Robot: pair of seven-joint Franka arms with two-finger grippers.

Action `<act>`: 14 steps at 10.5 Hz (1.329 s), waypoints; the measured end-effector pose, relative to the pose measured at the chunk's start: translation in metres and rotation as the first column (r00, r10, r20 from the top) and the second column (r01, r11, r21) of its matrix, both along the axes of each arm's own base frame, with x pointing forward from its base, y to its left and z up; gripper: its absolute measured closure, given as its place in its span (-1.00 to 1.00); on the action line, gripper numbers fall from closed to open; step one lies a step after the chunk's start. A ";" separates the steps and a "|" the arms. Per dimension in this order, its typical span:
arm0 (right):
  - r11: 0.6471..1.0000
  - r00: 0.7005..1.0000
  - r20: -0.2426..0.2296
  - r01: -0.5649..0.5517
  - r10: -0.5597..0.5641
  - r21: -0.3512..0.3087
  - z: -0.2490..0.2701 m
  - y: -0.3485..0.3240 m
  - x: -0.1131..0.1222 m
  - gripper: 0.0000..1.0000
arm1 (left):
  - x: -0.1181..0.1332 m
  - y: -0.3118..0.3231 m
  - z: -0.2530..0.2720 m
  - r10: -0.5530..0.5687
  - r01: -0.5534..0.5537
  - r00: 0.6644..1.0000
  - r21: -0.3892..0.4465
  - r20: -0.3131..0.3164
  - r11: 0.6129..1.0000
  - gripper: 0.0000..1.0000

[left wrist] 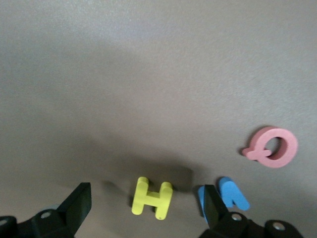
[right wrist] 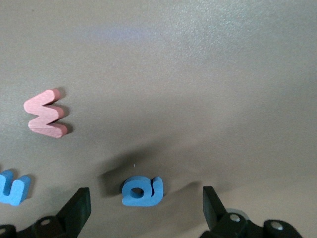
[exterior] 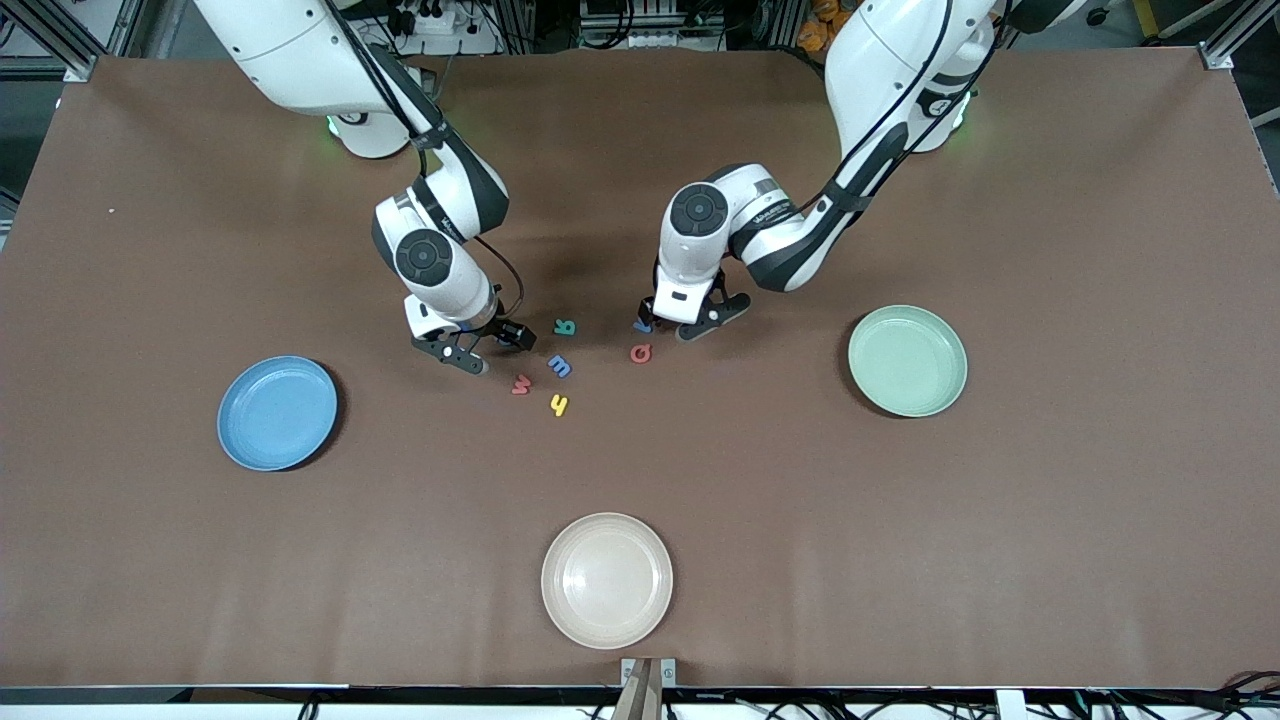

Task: Sort upper and lower case letters into plates
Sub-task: 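Lower and close the right gripper on the blue a while the left gripper descends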

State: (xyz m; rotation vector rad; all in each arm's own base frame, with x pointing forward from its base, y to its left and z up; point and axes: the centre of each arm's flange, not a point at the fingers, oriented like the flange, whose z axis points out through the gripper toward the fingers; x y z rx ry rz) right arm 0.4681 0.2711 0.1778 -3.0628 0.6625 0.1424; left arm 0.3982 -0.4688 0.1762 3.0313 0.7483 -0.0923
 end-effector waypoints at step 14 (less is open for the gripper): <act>1.000 0.999 0.024 -0.027 0.027 -0.002 -0.008 0.010 -0.006 -0.51 | -0.017 0.006 -0.006 -0.038 0.038 0.999 0.005 0.012 0.999 -1.00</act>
